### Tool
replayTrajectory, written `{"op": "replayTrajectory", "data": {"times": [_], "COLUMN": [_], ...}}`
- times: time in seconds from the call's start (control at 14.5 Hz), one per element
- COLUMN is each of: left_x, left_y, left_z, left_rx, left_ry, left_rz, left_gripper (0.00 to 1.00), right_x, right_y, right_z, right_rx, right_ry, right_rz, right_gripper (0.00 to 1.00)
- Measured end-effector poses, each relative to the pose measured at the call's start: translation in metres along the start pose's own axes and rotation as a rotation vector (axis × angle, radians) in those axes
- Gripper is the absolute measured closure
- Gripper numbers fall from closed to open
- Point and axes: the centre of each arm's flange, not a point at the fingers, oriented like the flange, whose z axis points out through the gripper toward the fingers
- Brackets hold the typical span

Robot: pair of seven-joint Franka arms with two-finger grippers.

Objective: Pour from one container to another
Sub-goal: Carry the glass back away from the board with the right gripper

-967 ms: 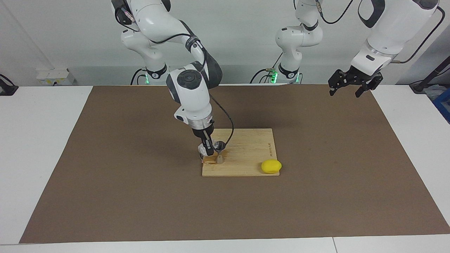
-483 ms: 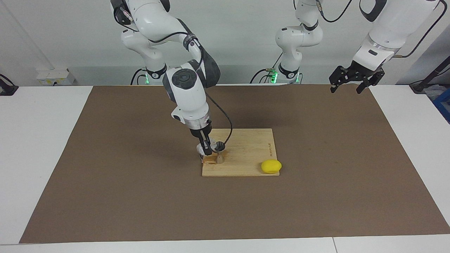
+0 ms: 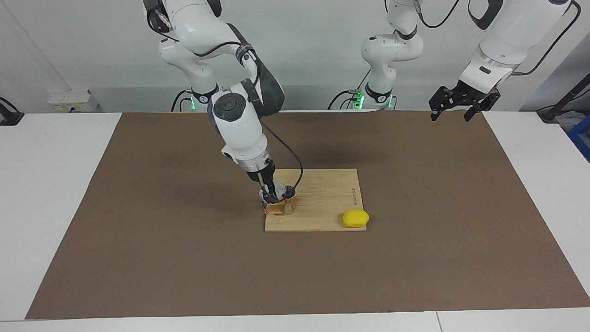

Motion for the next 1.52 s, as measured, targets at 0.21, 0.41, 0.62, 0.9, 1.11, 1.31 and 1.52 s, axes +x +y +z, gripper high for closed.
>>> {"op": "replayTrajectory", "data": {"times": [0.21, 0.41, 0.62, 0.9, 1.11, 1.31, 1.52], "left_x": [0.002, 0.001, 0.001, 0.0, -0.001, -0.001, -0.001], "left_y": [0.002, 0.003, 0.003, 0.002, 0.002, 0.001, 0.0], "left_z": [-0.006, -0.007, -0.004, 0.002, 0.003, 0.003, 0.003], "left_rx": [-0.013, -0.015, -0.015, -0.014, -0.013, 0.0, 0.004], "left_ry": [0.03, 0.033, 0.026, 0.014, 0.012, 0.011, 0.013], "left_rz": [0.0, 0.001, 0.001, 0.003, 0.003, 0.003, 0.003], "left_gripper": [0.0, 0.0, 0.0, 0.0, 0.0, 0.0, 0.0], "right_x": [0.013, 0.027, 0.047, 0.099, 0.158, 0.211, 0.259], "right_y": [-0.005, -0.01, -0.015, -0.015, 0.001, 0.026, 0.054], "right_z": [-0.005, -0.01, -0.014, -0.008, 0.005, 0.015, 0.03], "right_rx": [0.001, -0.006, -0.004, -0.016, -0.016, -0.012, -0.006], "right_ry": [-0.042, -0.132, -0.191, -0.296, -0.396, -0.425, -0.459], "right_rz": [0.048, 0.126, 0.171, 0.199, 0.206, 0.209, 0.192], "right_gripper": [0.49, 0.49, 0.49, 0.49, 0.49, 0.49, 0.49]}}
